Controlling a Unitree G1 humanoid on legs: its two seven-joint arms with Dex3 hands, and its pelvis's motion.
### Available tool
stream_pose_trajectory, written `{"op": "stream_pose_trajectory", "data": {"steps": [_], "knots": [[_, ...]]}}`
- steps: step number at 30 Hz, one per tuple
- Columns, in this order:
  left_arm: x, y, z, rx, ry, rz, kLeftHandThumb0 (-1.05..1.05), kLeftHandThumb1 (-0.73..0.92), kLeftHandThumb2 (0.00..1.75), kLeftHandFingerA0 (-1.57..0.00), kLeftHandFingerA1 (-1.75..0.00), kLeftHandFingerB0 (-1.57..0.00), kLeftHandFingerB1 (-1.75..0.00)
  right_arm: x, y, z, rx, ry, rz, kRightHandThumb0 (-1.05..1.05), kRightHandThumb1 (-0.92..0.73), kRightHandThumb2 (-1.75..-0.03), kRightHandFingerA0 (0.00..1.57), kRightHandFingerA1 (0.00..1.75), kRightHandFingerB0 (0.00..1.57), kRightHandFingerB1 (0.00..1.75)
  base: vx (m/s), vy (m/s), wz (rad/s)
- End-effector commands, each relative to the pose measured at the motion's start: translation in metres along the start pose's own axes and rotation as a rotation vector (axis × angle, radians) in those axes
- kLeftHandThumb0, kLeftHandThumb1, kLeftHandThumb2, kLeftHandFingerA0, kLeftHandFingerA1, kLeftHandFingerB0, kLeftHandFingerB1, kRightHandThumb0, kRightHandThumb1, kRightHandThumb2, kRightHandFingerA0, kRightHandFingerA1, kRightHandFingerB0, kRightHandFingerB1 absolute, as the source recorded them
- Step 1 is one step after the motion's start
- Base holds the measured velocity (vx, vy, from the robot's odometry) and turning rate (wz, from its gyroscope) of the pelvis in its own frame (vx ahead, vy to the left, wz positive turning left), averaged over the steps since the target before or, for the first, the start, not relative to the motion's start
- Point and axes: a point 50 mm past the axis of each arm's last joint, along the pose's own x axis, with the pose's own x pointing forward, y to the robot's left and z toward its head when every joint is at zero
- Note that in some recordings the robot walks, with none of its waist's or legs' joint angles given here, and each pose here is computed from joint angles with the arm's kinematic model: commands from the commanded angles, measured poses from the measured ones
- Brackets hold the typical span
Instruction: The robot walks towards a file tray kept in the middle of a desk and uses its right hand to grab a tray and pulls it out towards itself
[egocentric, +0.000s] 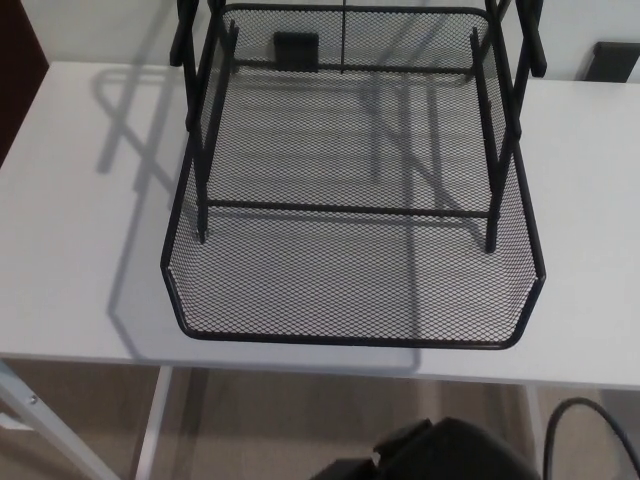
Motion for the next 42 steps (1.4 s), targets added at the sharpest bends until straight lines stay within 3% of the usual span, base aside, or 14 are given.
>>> {"op": "stream_pose_trajectory", "data": {"steps": [1, 2, 5, 17, 18, 27, 29, 30, 31, 32, 35, 36, 40, 42], "knots": [[-0.005, 0.009, -0.002, 0.023, 0.073, -0.03, -0.28, 0.28, 0.54, -0.74, -0.52, -0.37, -0.5, -0.098, -0.009, -0.003, 0.866, -0.306, 0.224, -0.53, -0.27, -0.54, 0.95, 0.48, 0.84, 0.5, 0.0, 0.0, 0.0], [-0.006, 0.009, -0.001, 0.04, 0.066, -0.036, -0.38, 0.22, 0.65, -0.67, -0.6, -0.33, -0.56, -0.112, -0.011, -0.016, 0.817, -0.175, 0.085, -0.49, -0.44, -0.55, 0.92, 0.5, 0.59, 0.4, 0.0, 0.0, 0.0], [-0.006, 0.009, 0.0, 0.039, 0.064, -0.025, -0.29, 0.27, 0.54, -0.72, -0.52, -0.37, -0.5, -0.124, 0.036, -0.063, 1.003, 0.174, 0.094, -0.49, -0.4, -0.79, 0.89, 0.64, 0.56, 0.55, 0.0, 0.0, 0.0], [-0.004, 0.007, -0.013, 0.032, 0.071, -0.016, -0.43, 0.23, 0.66, -0.69, -0.59, -0.35, -0.55, -0.177, 0.122, -0.147, 1.201, 0.827, -0.044, -0.43, -0.5, -0.55, 1.01, 0.58, 0.83, 0.55, 0.0, 0.0, 0.0], [-0.004, 0.008, -0.015, 0.018, 0.076, -0.01, -0.41, 0.23, 0.64, -0.66, -0.57, -0.34, -0.53, -0.181, 0.125, -0.151, 1.191, 0.863, -0.041, -0.58, -0.46, -0.82, 0.94, 0.68, 0.74, 0.64, 0.0, 0.0, 0.0], [-0.005, 0.01, -0.017, -0.022, 0.084, 0.01, -0.31, 0.27, 0.53, -0.75, -0.51, -0.39, -0.48, -0.221, 0.161, -0.184, 0.71, 1.266, 0.118, -0.47, -0.53, -0.56, 0.93, 0.57, 0.7, 0.51, 0.0, 0.0, 0.0], [-0.005, 0.01, -0.017, -0.017, 0.081, 0.011, -0.38, 0.22, 0.64, -0.66, -0.58, -0.34, -0.54, -0.233, 0.174, -0.189, 0.714, 1.336, 0.134, -0.48, -0.54, -0.56, 0.8, 0.55, 0.64, 0.51, 0.0, 0.0, 0.0], [-0.007, 0.011, -0.019, -0.008, 0.085, 0.008, -0.41, 0.22, 0.65, -0.64, -0.58, -0.33, -0.54, -0.244, 0.187, -0.188, 0.74, 1.403, 0.181, -0.5, -0.44, -0.85, 0.65, 0.66, 0.43, 0.56, 0.0, 0.0, 0.0], [-0.008, 0.011, -0.019, -0.006, 0.087, 0.007, -0.42, 0.22, 0.65, -0.63, -0.57, -0.34, -0.54, -0.249, 0.191, -0.186, 0.767, 1.432, 0.198, -0.57, -0.57, -0.57, 0.55, 0.45, 0.5, 0.44, 0.0, 0.0, 0.0], [-0.007, 0.01, -0.02, -0.015, 0.085, 0.006, -0.41, 0.22, 0.65, -0.65, -0.58, -0.35, -0.55, -0.254, 0.197, -0.184, 0.827, 1.469, 0.192, -0.7, -0.51, -0.83, 0.41, 0.53, 0.33, 0.49, 0.0, 0.0, 0.0], [-0.005, 0.011, -0.017, -0.008, 0.087, 0.022, -0.43, 0.21, 0.66, -0.67, -0.57, -0.37, -0.55, -0.256, 0.202, -0.184, 0.96, 1.491, 0.122, -0.66, -0.6, -0.58, 0.2, 0.37, 0.18, 0.32, 0.0, 0.0, 0.0], [-0.004, 0.012, -0.016, -0.009, 0.085, 0.019, -0.44, 0.22, 0.66, -0.67, -0.58, -0.35, -0.55, -0.254, 0.204, -0.185, 1.017, 1.485, 0.071, -0.76, -0.5, -0.84, 0.05, 0.44, 0.02, 0.34, 0.0, 0.0, 0.0], [-0.004, 0.011, -0.016, 0.022, 0.078, 0.016, -0.45, 0.23, 0.67, -0.56, -0.56, -0.3, -0.54, -0.242, 0.19, -0.187, 1.266, 1.361, -0.185, -0.77, -0.68, -0.6, 0.0, 0.23, 0.0, 0.11, 0.0, 0.0, 0.0], [-0.006, 0.011, -0.017, 0.038, 0.072, 0.028, -0.46, 0.24, 0.68, -0.44, -0.53, -0.28, -0.54, -0.23, 0.182, -0.187, 1.273, 1.275, -0.274, -0.96, -0.63, -0.94, 0.0, 0.08, 0.0, 0.0, 0.0, 0.0, 0.0]]}}
